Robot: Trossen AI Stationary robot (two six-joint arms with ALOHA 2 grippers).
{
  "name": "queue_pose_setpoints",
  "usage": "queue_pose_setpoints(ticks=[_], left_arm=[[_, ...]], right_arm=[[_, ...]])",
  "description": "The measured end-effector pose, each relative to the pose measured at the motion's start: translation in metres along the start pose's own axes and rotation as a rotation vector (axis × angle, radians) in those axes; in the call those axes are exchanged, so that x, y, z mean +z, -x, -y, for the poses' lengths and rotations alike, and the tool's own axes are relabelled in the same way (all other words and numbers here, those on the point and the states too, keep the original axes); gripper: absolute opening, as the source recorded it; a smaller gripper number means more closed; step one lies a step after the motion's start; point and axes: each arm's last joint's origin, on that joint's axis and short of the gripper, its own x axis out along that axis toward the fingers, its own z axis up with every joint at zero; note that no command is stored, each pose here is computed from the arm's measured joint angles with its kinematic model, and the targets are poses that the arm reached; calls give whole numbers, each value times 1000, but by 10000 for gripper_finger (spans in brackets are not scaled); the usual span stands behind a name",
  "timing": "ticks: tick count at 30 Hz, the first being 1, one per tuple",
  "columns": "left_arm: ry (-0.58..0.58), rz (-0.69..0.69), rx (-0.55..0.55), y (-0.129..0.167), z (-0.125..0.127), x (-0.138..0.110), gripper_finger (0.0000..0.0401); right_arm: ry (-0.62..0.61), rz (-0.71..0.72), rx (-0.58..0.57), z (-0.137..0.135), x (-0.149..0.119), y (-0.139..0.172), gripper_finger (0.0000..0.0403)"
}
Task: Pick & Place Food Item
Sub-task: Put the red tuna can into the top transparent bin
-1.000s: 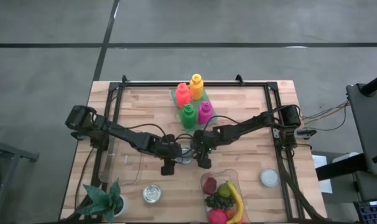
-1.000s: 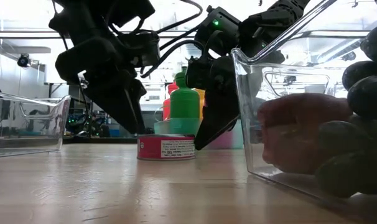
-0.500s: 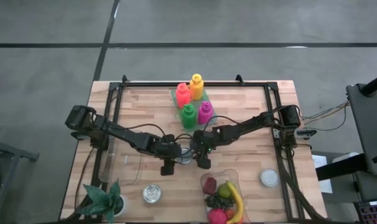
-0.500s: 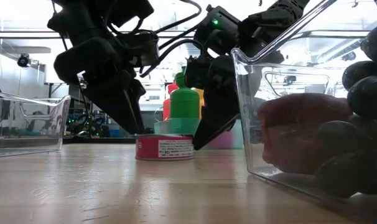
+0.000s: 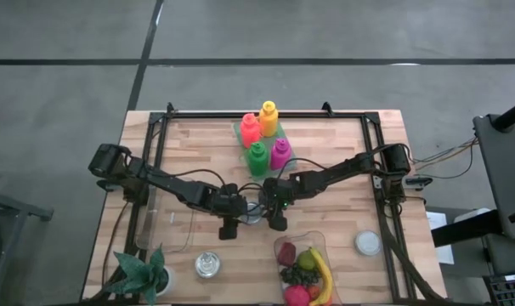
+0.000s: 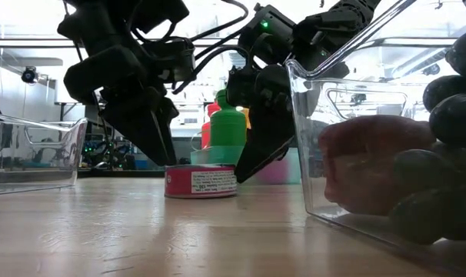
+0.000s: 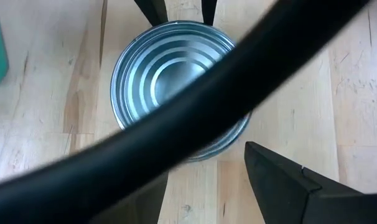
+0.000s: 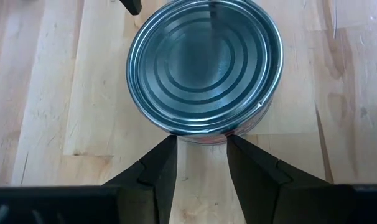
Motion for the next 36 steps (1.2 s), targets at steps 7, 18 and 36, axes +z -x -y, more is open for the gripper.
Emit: queue_pose_setpoints(ticks=[7, 18, 36], left_arm=[[-1, 2, -5, -3, -1, -5, 213], [18, 27, -4, -9, -2, -17, 213], [3, 23, 44, 37, -6, -7, 213]], right_arm=[[13, 43, -1, -2, 9, 2, 134], [39, 150, 67, -10, 31, 8, 134], [17, 49, 52, -7, 21, 7, 134]])
